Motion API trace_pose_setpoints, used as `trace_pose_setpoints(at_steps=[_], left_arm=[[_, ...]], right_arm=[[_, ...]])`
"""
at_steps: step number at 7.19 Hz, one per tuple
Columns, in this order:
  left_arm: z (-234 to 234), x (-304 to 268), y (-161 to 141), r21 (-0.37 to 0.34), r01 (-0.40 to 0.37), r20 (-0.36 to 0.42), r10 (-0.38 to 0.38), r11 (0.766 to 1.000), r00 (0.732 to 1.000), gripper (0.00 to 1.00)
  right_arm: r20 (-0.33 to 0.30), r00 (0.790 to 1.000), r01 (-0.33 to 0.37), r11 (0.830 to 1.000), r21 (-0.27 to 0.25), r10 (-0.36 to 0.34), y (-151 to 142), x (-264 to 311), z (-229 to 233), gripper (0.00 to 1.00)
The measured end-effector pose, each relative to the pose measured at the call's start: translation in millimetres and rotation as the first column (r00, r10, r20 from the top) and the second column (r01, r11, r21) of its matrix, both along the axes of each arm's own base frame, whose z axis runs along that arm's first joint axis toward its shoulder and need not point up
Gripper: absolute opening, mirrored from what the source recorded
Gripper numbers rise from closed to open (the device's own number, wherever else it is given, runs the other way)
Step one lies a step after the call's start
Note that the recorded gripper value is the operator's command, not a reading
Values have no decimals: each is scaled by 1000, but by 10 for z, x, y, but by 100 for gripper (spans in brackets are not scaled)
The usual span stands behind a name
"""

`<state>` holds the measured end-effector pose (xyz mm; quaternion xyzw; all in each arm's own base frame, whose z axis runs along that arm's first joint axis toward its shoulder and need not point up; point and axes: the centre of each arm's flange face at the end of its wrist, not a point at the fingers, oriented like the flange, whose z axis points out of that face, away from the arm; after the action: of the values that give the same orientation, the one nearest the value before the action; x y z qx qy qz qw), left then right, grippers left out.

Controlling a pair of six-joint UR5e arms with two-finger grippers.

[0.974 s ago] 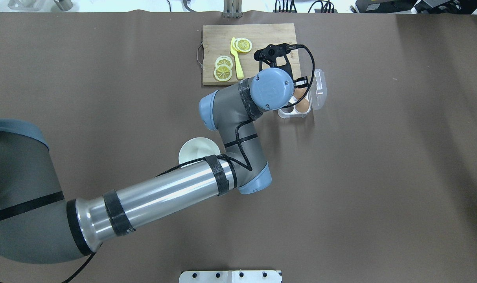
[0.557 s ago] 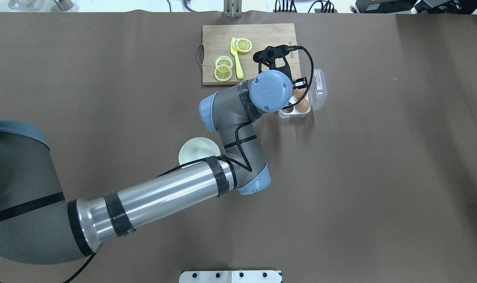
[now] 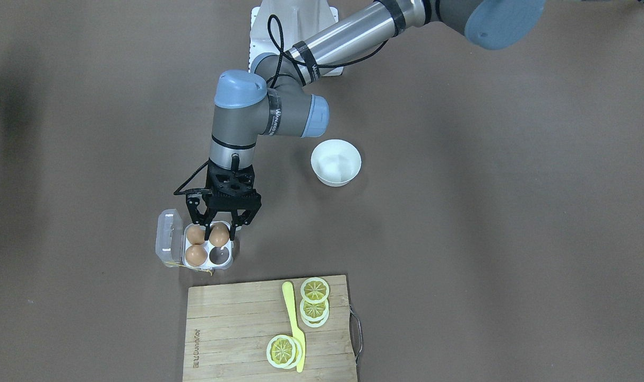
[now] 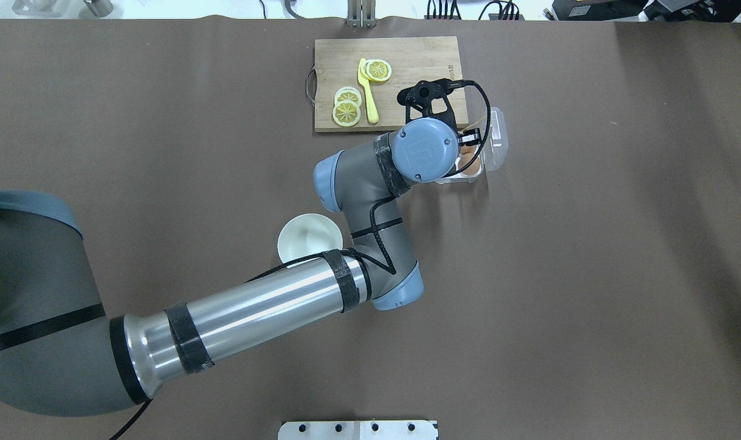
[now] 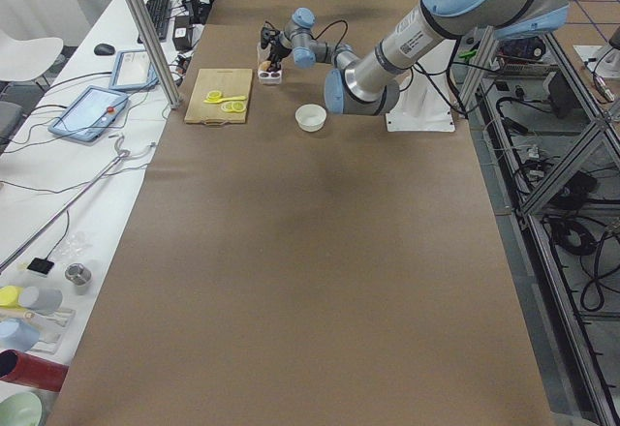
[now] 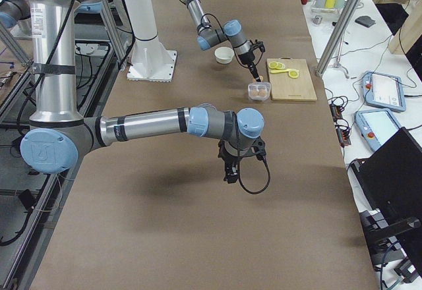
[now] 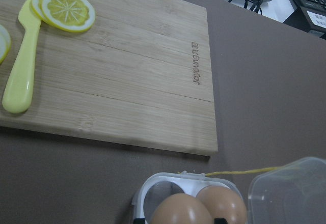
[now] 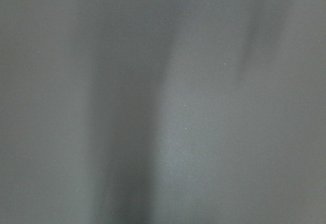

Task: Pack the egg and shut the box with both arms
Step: 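Lower the egg into the empty slot and open the left gripper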

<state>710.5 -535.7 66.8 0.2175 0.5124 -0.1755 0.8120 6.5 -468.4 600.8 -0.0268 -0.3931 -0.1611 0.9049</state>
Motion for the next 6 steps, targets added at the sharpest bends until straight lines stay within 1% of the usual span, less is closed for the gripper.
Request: trace_pose_setpoints(at_steps=[1,2,4,5,6], left_arm=[[1,6,7,0,-1,0,1,1000,1000,56],[1,9,10,0,-2,0,2,1000,1000,71],[2,11,12,-1,-2,1,2,1000,1000,86],[2,11,13,-1,-2,2,2,1000,1000,95],[-6,10,14,-1,-3,0,3,1000,1000,97]], right_arm=[[-1,1000,0,1000,0,0,0,0,0,100],[-1,1000,0,1000,0,0,0,1,1,100],[-1,1000,1,1000,1,-1,0,1,1,100],[-1,1000,1,1000,1,-1,0,1,1,100],[-1,1000,1,1000,1,-1,0,1,0,100]])
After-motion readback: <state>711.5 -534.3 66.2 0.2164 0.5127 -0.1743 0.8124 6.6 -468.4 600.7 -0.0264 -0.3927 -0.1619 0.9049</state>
